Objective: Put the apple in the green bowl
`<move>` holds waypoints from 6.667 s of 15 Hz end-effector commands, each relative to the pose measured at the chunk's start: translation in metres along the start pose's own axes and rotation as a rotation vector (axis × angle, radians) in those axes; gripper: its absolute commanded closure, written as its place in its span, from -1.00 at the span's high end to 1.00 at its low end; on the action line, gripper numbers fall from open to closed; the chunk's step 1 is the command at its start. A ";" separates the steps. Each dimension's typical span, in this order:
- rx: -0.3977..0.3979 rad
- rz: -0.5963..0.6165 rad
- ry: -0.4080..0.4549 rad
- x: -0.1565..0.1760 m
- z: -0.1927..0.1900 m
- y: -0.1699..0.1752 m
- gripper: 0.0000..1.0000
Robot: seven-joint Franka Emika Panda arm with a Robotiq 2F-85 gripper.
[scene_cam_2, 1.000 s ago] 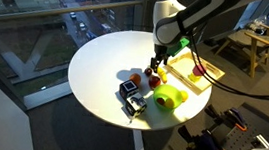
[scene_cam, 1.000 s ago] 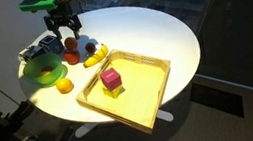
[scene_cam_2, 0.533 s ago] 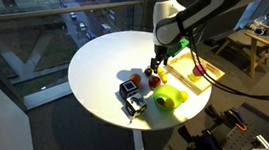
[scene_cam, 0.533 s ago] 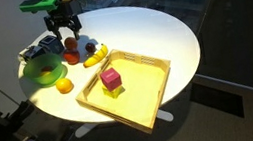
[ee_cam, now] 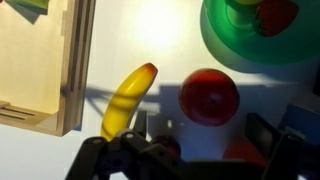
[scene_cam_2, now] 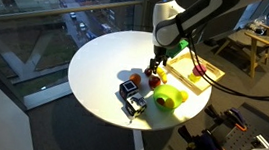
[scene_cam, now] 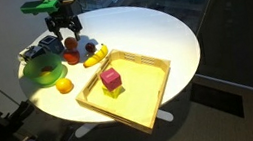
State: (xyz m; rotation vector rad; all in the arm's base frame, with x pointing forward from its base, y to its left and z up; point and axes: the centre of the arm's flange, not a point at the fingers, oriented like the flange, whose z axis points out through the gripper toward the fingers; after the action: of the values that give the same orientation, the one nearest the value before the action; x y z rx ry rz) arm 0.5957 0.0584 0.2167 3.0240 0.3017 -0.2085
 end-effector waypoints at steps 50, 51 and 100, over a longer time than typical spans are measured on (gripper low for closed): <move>0.042 0.114 0.063 0.002 0.062 -0.027 1.00; 0.042 0.114 0.061 0.002 0.063 -0.027 1.00; 0.007 -0.009 0.001 -0.017 -0.053 -0.028 0.13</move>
State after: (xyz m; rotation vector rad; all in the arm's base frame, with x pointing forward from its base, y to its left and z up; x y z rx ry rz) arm 0.5898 0.0850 0.2444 3.0486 0.2527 -0.1941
